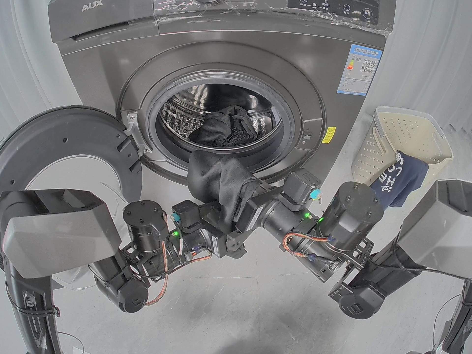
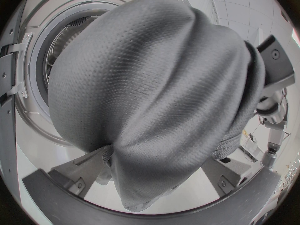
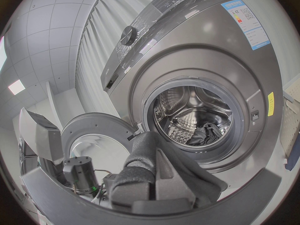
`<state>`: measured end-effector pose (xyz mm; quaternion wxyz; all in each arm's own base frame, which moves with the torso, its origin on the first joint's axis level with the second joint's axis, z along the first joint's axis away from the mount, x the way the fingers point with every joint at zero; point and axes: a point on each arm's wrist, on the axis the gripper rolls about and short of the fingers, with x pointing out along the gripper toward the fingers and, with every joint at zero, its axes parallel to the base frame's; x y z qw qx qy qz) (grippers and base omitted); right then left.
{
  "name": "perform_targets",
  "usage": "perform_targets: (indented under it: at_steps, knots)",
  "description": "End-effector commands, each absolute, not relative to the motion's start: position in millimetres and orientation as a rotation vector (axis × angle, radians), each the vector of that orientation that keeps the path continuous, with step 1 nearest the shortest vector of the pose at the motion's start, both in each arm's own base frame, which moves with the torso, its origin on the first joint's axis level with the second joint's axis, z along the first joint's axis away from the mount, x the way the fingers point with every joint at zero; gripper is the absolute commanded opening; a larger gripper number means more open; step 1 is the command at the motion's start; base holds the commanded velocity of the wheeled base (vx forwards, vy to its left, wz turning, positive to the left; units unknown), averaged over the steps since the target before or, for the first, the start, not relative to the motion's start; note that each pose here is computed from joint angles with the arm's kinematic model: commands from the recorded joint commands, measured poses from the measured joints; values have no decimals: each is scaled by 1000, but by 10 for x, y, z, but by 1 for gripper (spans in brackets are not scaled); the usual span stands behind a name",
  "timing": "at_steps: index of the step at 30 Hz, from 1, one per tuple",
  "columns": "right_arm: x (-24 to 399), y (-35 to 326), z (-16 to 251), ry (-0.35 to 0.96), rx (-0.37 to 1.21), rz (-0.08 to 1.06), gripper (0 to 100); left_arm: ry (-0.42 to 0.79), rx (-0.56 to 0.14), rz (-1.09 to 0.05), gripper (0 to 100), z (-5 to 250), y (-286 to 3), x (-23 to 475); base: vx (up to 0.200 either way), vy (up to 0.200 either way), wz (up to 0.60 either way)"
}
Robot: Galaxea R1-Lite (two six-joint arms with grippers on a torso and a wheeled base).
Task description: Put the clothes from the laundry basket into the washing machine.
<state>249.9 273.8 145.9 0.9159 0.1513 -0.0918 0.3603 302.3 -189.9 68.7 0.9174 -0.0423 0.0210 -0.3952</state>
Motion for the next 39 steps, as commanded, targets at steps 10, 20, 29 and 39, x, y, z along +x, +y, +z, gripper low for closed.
perform_targets:
  at_steps: [10,20,29,39]
  knots:
    - [2386,2737,1471,-169,333,749,0,24,-110,-697,0,558,-1873,3324,0,0,0]
    - [2541,2554,1380,-140,321,682,0,-59,-164,-634,0,867,-1796,3341,0,0,0]
    - [2648,2471,1295,-119,314,642,100,-37,-186,-643,0,1062,-1637,3025,0,0,0]
    - [2397,2174,966,47,178,639,100,-2,-179,-643,0,1206,-1392,2568,0,0,0]
